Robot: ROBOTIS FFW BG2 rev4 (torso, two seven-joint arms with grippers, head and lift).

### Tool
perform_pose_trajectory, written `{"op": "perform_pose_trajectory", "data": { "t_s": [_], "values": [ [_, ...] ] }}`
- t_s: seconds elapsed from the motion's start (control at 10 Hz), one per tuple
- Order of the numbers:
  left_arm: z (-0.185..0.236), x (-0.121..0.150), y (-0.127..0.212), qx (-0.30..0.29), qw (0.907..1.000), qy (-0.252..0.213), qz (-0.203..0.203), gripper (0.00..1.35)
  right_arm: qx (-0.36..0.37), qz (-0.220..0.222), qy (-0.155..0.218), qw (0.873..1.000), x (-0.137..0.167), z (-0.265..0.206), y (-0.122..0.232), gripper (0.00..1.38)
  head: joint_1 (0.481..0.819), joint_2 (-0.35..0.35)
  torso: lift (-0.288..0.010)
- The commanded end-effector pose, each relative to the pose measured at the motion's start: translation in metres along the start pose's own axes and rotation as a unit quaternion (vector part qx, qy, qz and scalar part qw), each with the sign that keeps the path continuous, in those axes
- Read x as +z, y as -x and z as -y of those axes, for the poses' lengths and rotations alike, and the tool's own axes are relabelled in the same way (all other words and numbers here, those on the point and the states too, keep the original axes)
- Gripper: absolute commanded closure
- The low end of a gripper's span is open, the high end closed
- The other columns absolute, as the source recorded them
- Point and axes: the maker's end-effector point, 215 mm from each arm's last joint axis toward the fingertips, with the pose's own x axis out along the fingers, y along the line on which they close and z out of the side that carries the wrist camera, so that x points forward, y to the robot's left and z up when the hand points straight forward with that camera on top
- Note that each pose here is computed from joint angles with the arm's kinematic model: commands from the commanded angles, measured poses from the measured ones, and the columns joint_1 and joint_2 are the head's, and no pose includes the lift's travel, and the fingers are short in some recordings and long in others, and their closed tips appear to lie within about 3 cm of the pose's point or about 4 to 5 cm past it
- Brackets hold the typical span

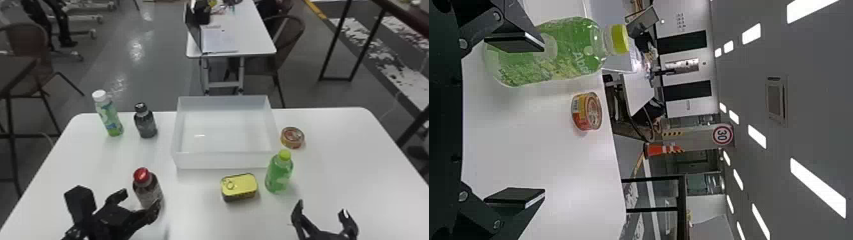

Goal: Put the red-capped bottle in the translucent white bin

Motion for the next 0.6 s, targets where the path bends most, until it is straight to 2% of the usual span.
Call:
{"op": "perform_pose_trajectory", "data": {
  "t_s": [0.0, 0.3, 0.4, 0.5],
  "values": [
    [-0.007, 0.001, -0.011, -0.003, 1.0000, -0.006, -0.007, 0.11, 0.000, 0.000, -0.001, 1.000, 0.000, 0.000, 0.000, 0.25, 0.695, 0.040, -0.079],
    [-0.010, -0.005, -0.029, -0.023, 0.9993, -0.021, -0.023, 0.14, 0.003, 0.000, -0.003, 1.000, 0.000, -0.004, -0.002, 0.25, 0.695, 0.040, -0.079],
    [-0.014, -0.005, -0.032, -0.025, 0.9991, -0.028, -0.020, 0.36, 0.002, 0.000, -0.003, 1.000, 0.000, -0.004, -0.002, 0.25, 0.695, 0.039, -0.079],
    [-0.014, -0.003, -0.035, -0.032, 0.9988, -0.034, -0.015, 0.79, 0.003, 0.000, -0.004, 1.000, 0.000, -0.005, -0.002, 0.25, 0.695, 0.042, -0.079]
  ]
}}
